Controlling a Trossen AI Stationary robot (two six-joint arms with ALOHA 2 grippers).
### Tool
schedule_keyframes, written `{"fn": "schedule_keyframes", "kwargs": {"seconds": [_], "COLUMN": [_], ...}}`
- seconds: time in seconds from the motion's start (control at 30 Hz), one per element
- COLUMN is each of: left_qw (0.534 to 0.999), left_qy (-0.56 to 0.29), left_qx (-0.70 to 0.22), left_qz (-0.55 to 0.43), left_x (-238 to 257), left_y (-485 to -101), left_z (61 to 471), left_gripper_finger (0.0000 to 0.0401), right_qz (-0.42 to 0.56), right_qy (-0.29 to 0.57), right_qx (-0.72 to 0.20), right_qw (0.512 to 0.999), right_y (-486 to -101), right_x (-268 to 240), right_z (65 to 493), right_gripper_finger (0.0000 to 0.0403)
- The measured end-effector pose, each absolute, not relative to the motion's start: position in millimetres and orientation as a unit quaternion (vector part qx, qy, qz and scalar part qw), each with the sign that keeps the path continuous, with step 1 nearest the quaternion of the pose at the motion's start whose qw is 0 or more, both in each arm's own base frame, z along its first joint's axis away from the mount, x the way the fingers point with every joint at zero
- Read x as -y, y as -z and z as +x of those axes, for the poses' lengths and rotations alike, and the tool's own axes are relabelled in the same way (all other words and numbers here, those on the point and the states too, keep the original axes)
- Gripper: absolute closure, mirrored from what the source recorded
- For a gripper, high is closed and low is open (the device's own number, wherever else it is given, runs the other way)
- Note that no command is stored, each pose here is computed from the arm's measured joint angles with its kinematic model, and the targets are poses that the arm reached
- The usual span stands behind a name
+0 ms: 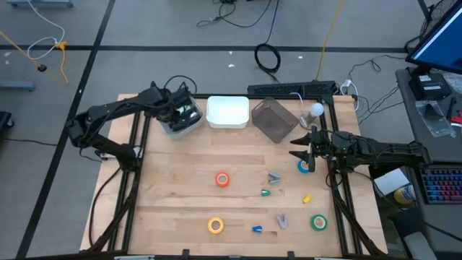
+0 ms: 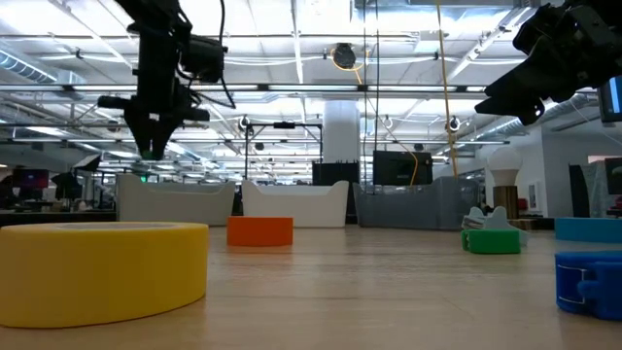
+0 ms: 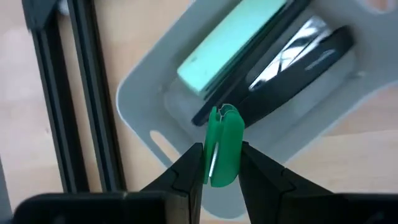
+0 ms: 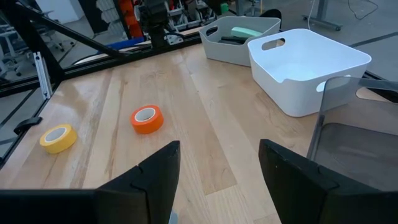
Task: Pick and place Stapler, Stapler remover, tape
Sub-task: Put the left green stapler into the gray bin
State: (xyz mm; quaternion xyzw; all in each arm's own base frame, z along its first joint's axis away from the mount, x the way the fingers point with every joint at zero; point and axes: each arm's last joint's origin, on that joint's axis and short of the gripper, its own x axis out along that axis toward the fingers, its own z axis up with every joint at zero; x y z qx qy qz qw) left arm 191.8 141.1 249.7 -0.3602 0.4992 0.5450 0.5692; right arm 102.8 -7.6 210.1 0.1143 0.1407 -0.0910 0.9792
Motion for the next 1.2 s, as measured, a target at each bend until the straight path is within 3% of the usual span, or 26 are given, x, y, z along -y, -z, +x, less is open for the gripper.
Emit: {"fn": "schedule_keyframes", "kwargs": {"seconds": [0.4,1.2], "left_qw": [0.476,0.432], "left_qy": [-0.605,-0.625], "left_qx": [-0.530,-0.552], "left_qz": [-0.356,-0.345], "left_x": [-154,-187], "left_y": [-226,-198], "left_z": [190,183], "left_gripper_finger": [0.0309,0.0309], "right_qz": [0.114,0.118], "right_qy": [0.091,0.091], "right_qx": [-0.141,-0.140], "right_qw": [0.979,0.979], "right_y": [-210,-210], "right_x": [8,8], "right_z": [103,103], "right_gripper_finger": [0.0193,0.0193]}}
